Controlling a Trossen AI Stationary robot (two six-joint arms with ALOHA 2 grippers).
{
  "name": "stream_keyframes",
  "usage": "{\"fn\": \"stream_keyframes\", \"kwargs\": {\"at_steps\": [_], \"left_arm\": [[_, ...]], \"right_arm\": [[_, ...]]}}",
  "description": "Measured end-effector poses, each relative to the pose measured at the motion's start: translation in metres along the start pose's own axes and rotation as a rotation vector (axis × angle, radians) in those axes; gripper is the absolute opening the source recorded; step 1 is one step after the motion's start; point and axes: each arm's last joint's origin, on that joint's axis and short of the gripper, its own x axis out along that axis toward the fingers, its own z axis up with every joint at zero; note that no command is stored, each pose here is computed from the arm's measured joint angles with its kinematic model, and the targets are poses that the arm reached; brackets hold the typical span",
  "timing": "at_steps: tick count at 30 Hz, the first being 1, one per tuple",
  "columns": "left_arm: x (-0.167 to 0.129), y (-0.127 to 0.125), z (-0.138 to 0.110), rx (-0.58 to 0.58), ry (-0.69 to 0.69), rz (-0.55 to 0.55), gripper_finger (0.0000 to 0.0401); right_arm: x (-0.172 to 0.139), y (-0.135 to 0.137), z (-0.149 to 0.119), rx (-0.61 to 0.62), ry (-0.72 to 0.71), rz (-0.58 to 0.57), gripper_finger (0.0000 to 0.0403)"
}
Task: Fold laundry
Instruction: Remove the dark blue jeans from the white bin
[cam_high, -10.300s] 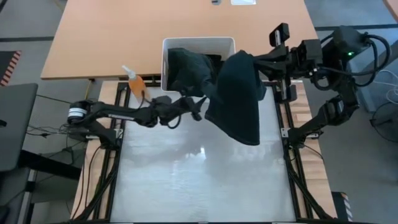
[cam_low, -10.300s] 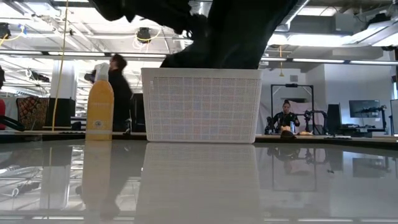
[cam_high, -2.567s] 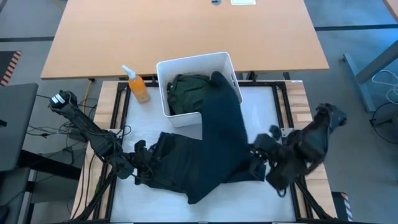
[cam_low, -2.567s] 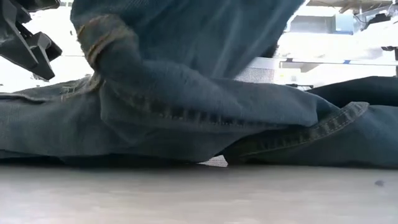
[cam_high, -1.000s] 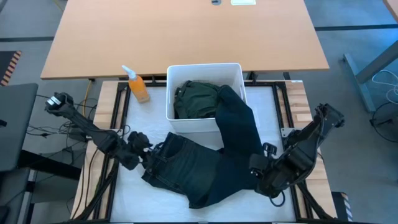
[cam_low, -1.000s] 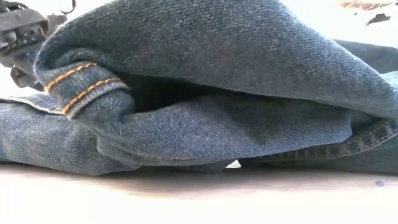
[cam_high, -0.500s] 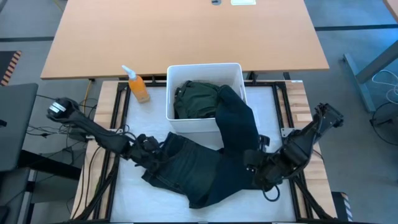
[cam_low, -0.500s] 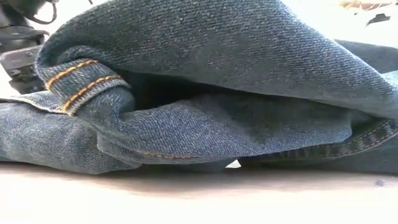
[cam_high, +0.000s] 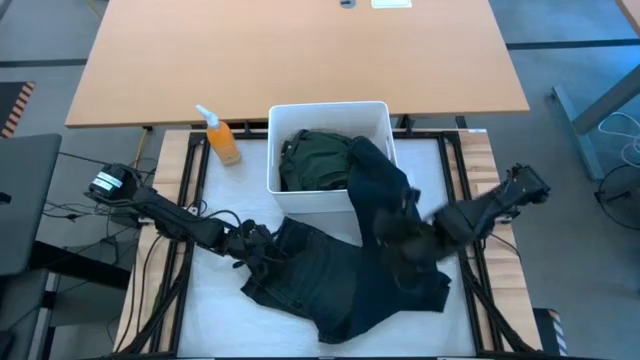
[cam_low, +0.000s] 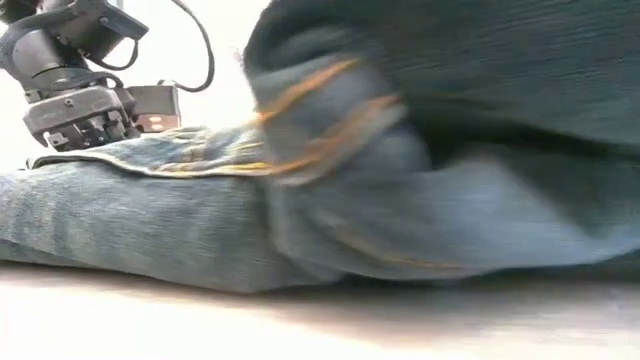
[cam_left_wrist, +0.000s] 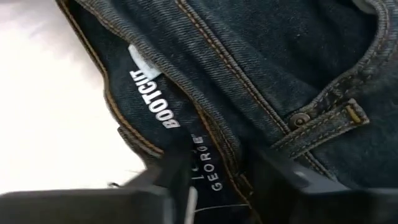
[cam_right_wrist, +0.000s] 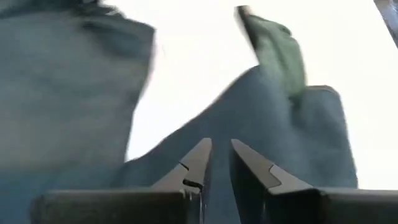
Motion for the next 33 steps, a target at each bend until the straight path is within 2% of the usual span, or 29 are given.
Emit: {"fn": "stream_keyframes", "kwargs": {"at_steps": [3,4,9,11,13,16,18,23,27,33], "left_arm": [[-0.002,0.000,0.000,0.001,0.006,-0.013,0.0032],[-0.003,0.000,0.000,0.001,0.006,-0.016,0.0018],[-0.011,-0.004,-0.001,0.023,-0.005,-0.053,0.0011],[-0.017,-0.006,-0.003,0.036,-0.010,-0.072,0.0006],[-0.023,-0.009,-0.006,0.046,-0.008,-0.099,0.0005],[-0.035,-0.014,-0.010,0.057,-0.010,-0.145,0.0004],[-0.041,-0.017,-0.011,0.056,-0.024,-0.166,0.0003],[-0.047,-0.019,-0.013,0.065,-0.060,-0.169,0.0003],[-0.047,-0.020,-0.014,0.068,-0.068,-0.162,0.0003],[-0.047,-0.020,-0.014,0.078,-0.072,-0.159,0.0003]], "right_arm": [[0.017,-0.023,0.012,0.043,0.069,0.023,0.0084],[0.023,-0.029,0.015,0.040,0.093,0.049,0.0087],[0.046,-0.051,0.028,0.003,0.133,0.246,0.0127],[0.051,-0.056,0.029,-0.028,0.141,0.267,0.0154],[0.052,-0.065,0.028,-0.017,0.144,0.203,0.0181],[0.053,-0.085,0.029,0.129,0.114,0.044,0.0212],[0.057,-0.099,0.029,0.209,0.121,-0.005,0.0224],[0.088,-0.123,0.026,0.289,0.243,0.033,0.0230],[0.107,-0.140,0.019,0.304,0.343,-0.003,0.0230],[0.122,-0.146,0.010,0.287,0.476,-0.022,0.0229]]}}
